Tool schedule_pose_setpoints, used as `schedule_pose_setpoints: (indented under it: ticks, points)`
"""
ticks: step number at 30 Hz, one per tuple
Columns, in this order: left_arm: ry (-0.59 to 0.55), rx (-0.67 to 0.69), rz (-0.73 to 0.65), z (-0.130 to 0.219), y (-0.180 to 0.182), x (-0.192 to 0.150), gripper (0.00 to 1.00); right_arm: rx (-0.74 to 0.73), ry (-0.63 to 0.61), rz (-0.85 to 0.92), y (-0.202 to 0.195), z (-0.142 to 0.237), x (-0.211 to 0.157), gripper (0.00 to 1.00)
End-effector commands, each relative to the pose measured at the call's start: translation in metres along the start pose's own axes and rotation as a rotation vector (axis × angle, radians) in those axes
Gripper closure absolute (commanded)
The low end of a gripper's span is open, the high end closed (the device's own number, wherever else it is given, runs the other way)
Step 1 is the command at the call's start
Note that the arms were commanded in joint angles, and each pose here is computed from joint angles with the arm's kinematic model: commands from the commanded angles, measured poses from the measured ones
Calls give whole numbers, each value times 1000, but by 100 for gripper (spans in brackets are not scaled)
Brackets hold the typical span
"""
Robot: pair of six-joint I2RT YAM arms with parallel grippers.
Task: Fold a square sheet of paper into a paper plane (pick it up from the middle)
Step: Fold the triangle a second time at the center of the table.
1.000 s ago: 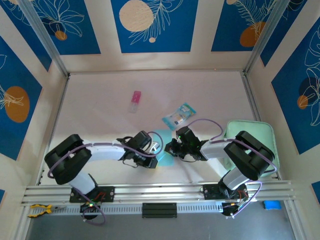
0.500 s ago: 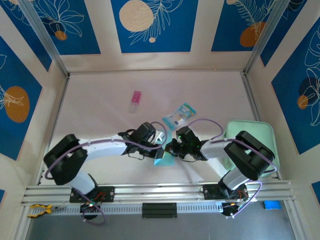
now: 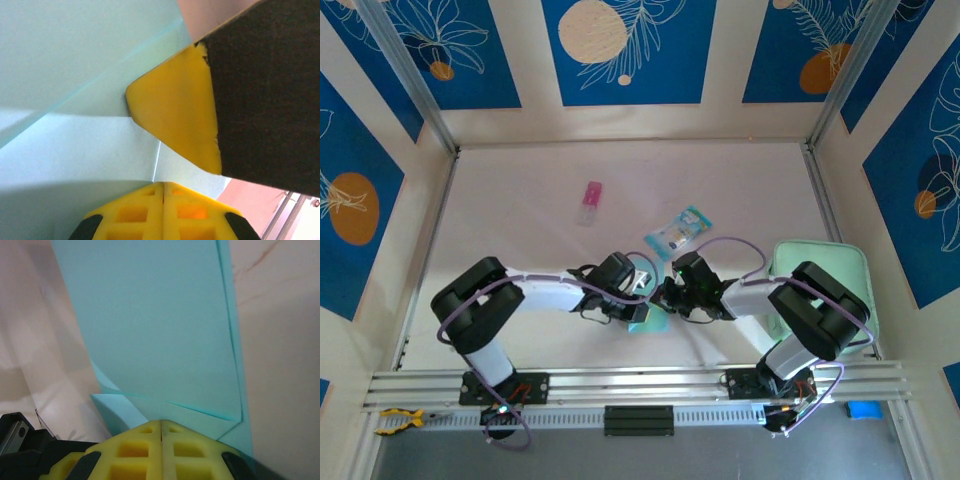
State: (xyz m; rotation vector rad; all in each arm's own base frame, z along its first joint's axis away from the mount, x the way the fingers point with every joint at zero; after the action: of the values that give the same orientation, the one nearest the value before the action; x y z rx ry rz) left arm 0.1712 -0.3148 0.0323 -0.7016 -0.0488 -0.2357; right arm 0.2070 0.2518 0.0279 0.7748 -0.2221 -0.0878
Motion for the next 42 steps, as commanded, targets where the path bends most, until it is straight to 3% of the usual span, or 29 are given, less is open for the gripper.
schedule_pose_setpoints:
  ticks: [1, 10, 16, 32, 42]
  points:
    - [103, 105, 79, -6, 37, -33, 96, -45, 29, 28, -4, 7, -1, 99]
    - [89, 106, 72, -5, 36, -30, 98, 44, 56, 119, 26, 2, -11, 98]
    - [80, 112, 75, -4, 37, -29, 100, -121, 77, 20, -23, -10, -27, 99]
    - [92, 100, 87, -7, 39, -31, 100, -45, -102, -86, -51, 25, 28, 99]
    - [89, 97, 88, -7, 38, -30, 100, 57, -186, 68, 2, 54, 33, 96]
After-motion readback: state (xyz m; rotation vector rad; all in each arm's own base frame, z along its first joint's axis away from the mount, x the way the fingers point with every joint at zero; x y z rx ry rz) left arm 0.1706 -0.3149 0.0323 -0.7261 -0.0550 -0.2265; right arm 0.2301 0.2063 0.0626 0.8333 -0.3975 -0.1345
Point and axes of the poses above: each hand's point on the last joint's axis, 136 mm out from that joint toward the fingers, its own z axis back along the fingers, its own y axis along the line the jaws close on, x = y × z, the point moved 2 cm from there along z, back along the fingers, and after that the axes turned 11 degrees about z, right-handed, at the moved point
